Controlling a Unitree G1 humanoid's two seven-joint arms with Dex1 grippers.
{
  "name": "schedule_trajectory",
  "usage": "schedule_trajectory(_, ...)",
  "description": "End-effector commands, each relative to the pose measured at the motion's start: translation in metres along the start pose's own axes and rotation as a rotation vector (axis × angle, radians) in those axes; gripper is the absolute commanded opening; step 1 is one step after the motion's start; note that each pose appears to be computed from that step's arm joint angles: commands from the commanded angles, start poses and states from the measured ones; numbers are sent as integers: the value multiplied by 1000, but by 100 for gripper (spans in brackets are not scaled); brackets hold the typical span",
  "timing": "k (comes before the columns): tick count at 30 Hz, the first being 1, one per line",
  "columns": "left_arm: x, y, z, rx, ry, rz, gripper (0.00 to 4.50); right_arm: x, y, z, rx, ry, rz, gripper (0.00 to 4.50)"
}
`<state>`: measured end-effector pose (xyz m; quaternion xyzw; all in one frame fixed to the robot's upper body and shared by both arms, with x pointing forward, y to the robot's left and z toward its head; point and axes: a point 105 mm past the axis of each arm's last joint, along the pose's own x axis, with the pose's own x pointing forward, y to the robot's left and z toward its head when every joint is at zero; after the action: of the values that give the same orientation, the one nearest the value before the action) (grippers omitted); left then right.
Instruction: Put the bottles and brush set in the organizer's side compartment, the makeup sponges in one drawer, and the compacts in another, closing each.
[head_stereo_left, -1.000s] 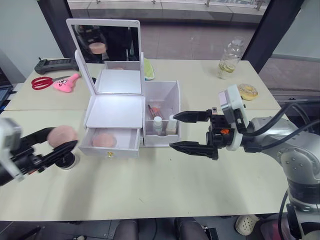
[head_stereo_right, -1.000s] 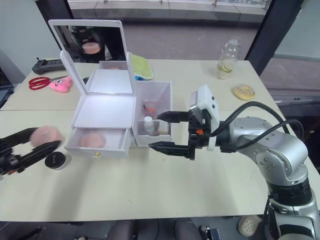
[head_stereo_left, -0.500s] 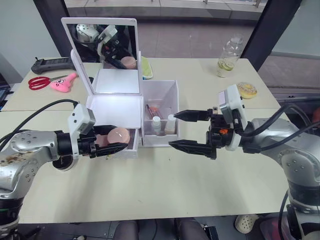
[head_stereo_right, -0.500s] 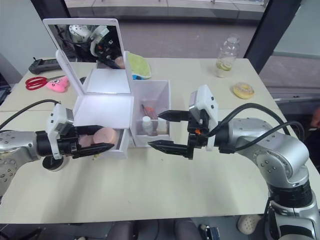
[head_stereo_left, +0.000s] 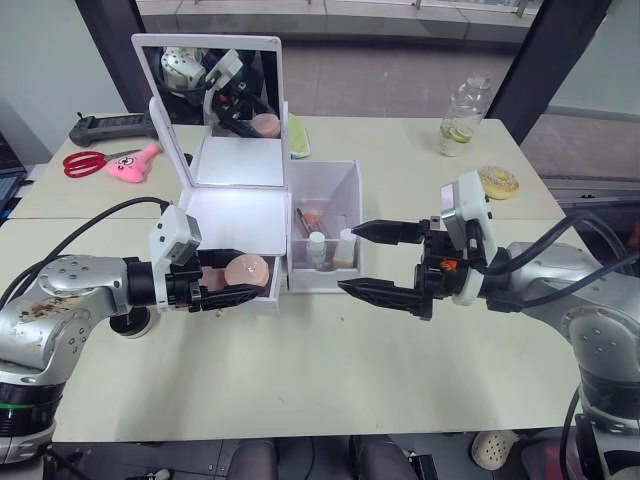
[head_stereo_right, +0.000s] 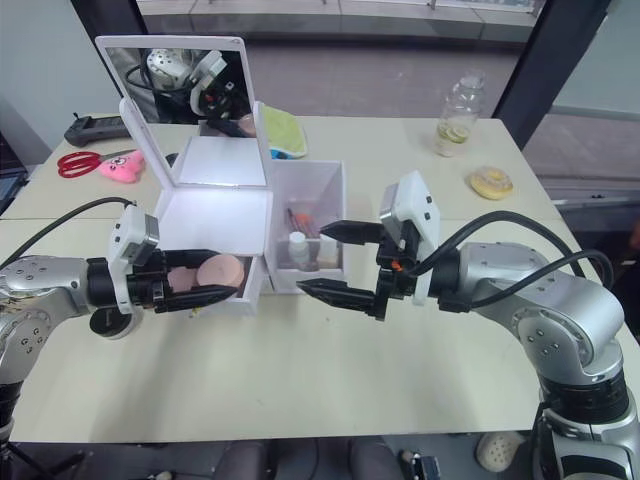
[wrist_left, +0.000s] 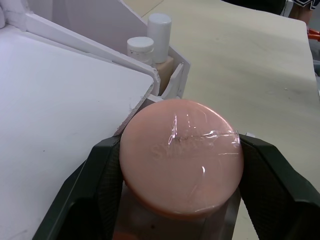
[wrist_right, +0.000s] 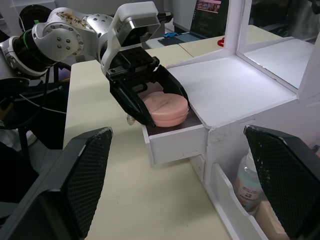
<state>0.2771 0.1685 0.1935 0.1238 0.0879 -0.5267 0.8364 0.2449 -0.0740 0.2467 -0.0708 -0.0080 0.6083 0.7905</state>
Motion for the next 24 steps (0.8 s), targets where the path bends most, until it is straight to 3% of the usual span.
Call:
schedule_trajectory(1, -4, 4, 15, 53, -32, 35, 445, -2, 5, 9, -33, -26, 9, 450)
schedule_trajectory(15, -34, -3, 45, 67, -92, 93, 448, -2, 3, 9, -28, -30, 9, 450)
schedule_trajectory(21, -66, -10, 28, -25, -17, 118, 448, -1, 3, 7, -26, -29, 11, 450)
schedule_trajectory(24, -80, -17, 17, -61, 32, 103, 389, -2, 3, 6, -26, -25, 8, 450)
